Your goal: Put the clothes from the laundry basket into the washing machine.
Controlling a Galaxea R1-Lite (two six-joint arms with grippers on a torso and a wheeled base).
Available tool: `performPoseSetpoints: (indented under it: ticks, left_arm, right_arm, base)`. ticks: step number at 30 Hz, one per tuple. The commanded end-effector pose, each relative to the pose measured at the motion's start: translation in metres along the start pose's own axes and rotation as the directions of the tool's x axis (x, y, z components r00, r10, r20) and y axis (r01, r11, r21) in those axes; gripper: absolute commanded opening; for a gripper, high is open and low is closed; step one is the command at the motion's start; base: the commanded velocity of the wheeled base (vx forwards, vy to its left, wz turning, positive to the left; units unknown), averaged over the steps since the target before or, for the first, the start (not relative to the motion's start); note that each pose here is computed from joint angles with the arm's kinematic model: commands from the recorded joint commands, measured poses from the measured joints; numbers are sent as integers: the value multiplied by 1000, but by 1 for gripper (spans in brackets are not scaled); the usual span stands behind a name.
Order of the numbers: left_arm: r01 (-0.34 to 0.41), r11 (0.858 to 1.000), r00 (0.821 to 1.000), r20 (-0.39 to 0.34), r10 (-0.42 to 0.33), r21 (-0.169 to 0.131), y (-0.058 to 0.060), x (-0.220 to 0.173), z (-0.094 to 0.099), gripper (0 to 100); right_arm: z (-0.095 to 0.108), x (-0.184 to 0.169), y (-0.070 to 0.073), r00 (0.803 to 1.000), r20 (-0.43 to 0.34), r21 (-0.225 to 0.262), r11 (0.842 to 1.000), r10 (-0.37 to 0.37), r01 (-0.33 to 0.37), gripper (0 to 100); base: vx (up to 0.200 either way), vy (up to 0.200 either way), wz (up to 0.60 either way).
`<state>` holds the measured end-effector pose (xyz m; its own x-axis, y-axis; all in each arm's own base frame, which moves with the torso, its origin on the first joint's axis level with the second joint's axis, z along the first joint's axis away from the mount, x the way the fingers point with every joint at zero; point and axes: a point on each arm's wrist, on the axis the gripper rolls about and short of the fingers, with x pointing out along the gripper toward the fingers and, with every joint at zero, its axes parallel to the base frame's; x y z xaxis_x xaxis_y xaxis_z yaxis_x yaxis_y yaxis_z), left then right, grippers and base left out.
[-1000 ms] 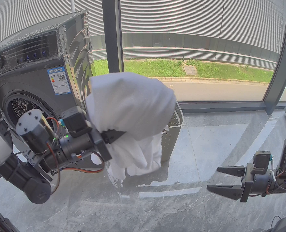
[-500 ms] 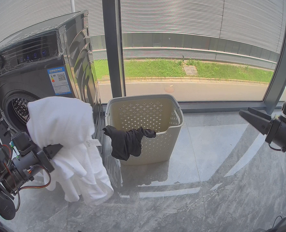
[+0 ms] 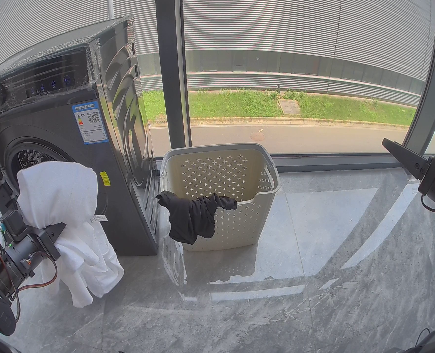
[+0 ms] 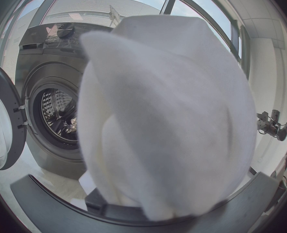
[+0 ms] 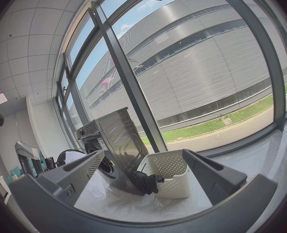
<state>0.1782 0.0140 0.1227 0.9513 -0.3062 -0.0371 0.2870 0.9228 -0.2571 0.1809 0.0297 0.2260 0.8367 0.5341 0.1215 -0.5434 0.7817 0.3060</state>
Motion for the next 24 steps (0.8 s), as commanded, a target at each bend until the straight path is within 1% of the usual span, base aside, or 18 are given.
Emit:
performPoseSetpoints:
  ticks: [1, 5, 6, 8, 12, 19, 24]
  left_arm:
    - [-31, 1000, 999, -11, 31, -6, 2, -4, -3, 0]
    - [-42, 999, 999, 13, 42, 0, 0, -7, 1, 0]
    - [-41, 999, 999, 25, 41, 7, -1, -9, 3, 0]
    - [-43, 999, 999, 24, 43, 8, -2, -10, 3, 0]
    - [-59, 998, 998, -12, 59, -12, -1, -12, 0, 0]
    - [-76, 997, 997, -21, 75, -19, -2, -14, -1, 0]
    - [-82, 997, 997, -8, 82, -12, -3, -16, 1, 0]
  right_arm:
    - [1, -1, -1, 1000, 5, -2, 1000, -3, 3, 100]
    - [2, 0, 0, 1000, 8, -5, 1000, -2, 2, 100]
    - [4, 1, 0, 1000, 12, -7, 1000, 0, 0, 100]
    - [4, 1, 0, 1000, 13, -6, 1000, 0, 0, 100]
    - [3, 1, -1, 1000, 8, -4, 1000, -2, 2, 100]
    - [3, 1, 0, 1000, 11, -6, 1000, -1, 1, 100]
    - [4, 0, 0, 1000, 15, -12, 1000, 0, 1, 100]
  base:
    - [0, 0, 0]
    - [0, 0, 0]
    - [0, 0, 0]
    - [0, 200, 0]
    - [0, 200, 0]
    - [0, 200, 0]
    - [0, 200, 0]
